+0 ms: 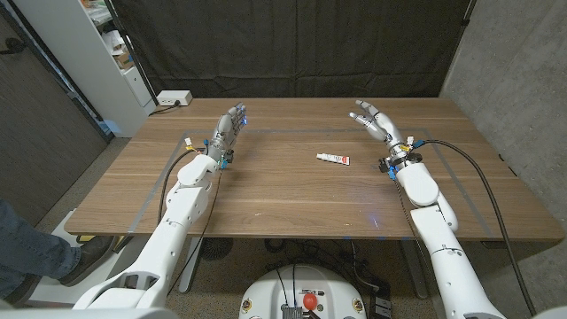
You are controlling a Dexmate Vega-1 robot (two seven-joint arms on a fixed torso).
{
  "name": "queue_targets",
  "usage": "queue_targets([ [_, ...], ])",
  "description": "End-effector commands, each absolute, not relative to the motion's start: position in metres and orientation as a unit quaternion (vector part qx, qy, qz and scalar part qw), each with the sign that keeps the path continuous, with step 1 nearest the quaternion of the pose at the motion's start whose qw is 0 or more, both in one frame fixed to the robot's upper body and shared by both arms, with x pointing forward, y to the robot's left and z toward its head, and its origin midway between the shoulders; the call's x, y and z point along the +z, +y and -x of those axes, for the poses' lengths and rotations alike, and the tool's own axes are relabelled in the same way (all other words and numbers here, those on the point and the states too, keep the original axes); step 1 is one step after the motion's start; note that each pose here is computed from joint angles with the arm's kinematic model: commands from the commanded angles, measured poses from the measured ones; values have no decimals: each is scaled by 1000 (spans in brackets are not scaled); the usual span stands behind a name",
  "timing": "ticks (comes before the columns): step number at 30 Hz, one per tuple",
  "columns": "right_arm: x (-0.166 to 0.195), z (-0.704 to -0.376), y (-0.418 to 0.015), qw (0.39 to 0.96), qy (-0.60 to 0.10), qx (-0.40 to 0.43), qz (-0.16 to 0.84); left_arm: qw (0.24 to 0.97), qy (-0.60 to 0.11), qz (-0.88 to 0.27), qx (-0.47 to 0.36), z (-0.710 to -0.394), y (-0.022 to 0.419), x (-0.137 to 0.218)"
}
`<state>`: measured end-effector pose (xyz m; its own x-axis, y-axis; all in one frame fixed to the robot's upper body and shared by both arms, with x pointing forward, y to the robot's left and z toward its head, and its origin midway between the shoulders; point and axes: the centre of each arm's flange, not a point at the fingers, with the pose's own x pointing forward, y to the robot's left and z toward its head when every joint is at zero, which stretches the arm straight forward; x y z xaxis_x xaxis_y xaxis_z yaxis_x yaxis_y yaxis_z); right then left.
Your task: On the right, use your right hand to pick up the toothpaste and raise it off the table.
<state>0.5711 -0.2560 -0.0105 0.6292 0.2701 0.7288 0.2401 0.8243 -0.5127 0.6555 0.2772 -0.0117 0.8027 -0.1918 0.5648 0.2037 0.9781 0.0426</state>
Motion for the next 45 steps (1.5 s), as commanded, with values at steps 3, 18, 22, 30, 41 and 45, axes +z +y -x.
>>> queue_targets([
  [3, -8, -565, -249, 837, -438, 2, 327, 949, -297, 12, -107, -657, 279, -11],
  [18, -7, -561, -243, 817, -441, -8, 371, 948, -299, 12, -106, -656, 281, -10],
  [22, -6, -560, -241, 812, -442, -10, 380, 948, -298, 16, -108, -656, 281, -12],
  [30, -7, -559, -238, 804, -442, -14, 399, 949, -298, 12, -106, -656, 281, -12],
  [41, -7, -557, -235, 796, -445, -12, 410, 948, -299, 16, -107, -657, 279, -12],
  [45, -7, -556, -234, 793, -446, -10, 416, 948, -299, 15, -108, -657, 279, -12],
])
